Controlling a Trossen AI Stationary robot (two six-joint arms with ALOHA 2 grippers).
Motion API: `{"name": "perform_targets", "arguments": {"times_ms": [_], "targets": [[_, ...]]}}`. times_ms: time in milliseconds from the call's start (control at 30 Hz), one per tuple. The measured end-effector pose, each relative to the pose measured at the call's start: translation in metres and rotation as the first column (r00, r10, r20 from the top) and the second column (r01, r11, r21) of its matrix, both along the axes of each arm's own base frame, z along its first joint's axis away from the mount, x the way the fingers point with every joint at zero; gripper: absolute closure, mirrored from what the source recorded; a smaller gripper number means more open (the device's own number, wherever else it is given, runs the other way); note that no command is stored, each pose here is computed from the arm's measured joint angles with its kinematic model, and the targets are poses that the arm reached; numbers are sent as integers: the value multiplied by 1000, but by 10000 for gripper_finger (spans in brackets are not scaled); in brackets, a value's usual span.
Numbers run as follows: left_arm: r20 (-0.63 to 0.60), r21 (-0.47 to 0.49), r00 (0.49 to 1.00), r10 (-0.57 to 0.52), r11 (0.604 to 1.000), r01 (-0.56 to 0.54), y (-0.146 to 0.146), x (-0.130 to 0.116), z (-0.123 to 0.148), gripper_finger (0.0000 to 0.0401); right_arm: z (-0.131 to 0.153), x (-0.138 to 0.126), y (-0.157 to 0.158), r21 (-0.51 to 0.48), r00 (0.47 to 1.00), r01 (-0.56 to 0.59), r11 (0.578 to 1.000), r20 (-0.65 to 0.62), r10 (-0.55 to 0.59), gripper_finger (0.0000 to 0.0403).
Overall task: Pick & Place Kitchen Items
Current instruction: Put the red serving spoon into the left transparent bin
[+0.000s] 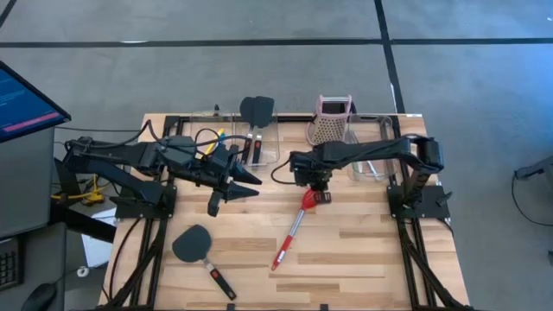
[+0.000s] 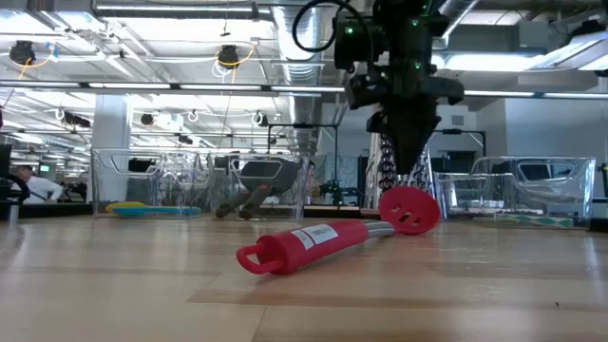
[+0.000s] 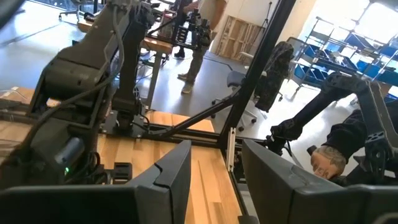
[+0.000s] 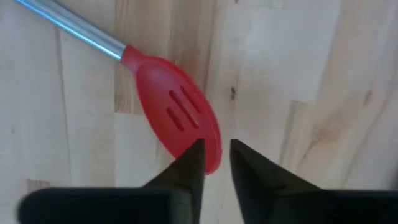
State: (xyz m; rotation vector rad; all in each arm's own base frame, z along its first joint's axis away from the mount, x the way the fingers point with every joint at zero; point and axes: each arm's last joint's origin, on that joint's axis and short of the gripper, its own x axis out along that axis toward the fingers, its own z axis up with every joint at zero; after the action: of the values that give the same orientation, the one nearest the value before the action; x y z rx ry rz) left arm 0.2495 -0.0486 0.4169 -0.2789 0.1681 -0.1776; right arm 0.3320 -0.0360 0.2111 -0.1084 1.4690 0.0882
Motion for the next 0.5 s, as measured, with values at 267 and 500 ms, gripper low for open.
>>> {"name": "perform_targets", "arguments": {"times_ms": [267,500], "targets": [[-25,5,1000,0,1000,0,0,0,-2,274,-10,5,0,21,999,-30,999,-13,30,220],[-28,5,1000,0,1000,0,0,0,-3,274,-9,5,-7,37,1000,-29,999,4,29,164]]}}
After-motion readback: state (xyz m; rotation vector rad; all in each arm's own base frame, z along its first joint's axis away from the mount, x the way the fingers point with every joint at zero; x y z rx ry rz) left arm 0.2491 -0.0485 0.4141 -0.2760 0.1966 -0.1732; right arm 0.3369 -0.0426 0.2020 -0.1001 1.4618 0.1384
